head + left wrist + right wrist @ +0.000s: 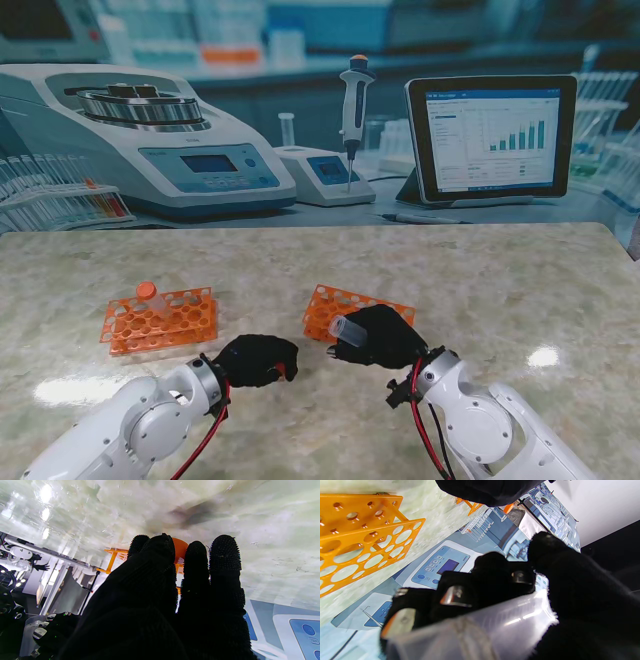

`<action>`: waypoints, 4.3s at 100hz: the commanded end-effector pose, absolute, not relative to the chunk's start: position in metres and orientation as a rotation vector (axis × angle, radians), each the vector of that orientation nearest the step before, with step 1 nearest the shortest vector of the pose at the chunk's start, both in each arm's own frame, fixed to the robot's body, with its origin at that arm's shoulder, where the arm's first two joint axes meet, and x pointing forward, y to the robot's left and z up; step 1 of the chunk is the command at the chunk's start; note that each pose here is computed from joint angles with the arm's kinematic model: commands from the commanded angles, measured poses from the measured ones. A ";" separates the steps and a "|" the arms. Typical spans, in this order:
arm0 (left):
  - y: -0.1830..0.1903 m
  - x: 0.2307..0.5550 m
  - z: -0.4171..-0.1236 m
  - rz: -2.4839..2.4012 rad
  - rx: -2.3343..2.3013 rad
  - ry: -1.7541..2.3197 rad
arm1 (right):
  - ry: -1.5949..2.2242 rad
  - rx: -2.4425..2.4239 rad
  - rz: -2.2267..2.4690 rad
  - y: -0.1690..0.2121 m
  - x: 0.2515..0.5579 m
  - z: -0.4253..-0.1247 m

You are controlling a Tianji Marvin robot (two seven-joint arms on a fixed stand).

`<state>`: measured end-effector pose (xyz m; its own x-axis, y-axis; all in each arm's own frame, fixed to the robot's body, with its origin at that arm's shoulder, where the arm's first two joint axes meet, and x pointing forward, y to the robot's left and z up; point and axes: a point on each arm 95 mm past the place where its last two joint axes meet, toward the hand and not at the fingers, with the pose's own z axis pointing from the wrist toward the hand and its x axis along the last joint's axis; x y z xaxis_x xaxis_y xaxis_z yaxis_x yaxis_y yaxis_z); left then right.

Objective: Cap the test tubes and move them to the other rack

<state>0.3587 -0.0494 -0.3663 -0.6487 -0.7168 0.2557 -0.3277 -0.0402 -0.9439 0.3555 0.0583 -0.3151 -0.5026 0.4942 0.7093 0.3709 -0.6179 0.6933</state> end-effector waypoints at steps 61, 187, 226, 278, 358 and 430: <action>-0.055 0.366 -0.342 -1.842 -1.082 1.823 | 1.339 1.540 2.289 0.059 0.355 -0.318; -0.067 0.381 -0.301 -2.174 -1.224 1.480 | 1.340 1.559 2.278 0.058 0.358 -0.319; -0.073 0.377 -0.285 -2.268 -1.203 1.400 | 1.338 1.564 2.274 0.057 0.359 -0.319; -0.077 0.364 -0.275 -2.394 -1.213 1.290 | 1.337 1.566 2.271 0.056 0.360 -0.319; -0.073 0.330 -0.267 -2.515 -1.183 1.251 | 1.336 1.578 2.252 0.056 0.363 -0.319; -0.078 0.308 -0.266 -2.557 -1.159 1.318 | 1.335 1.577 2.244 0.054 0.366 -0.321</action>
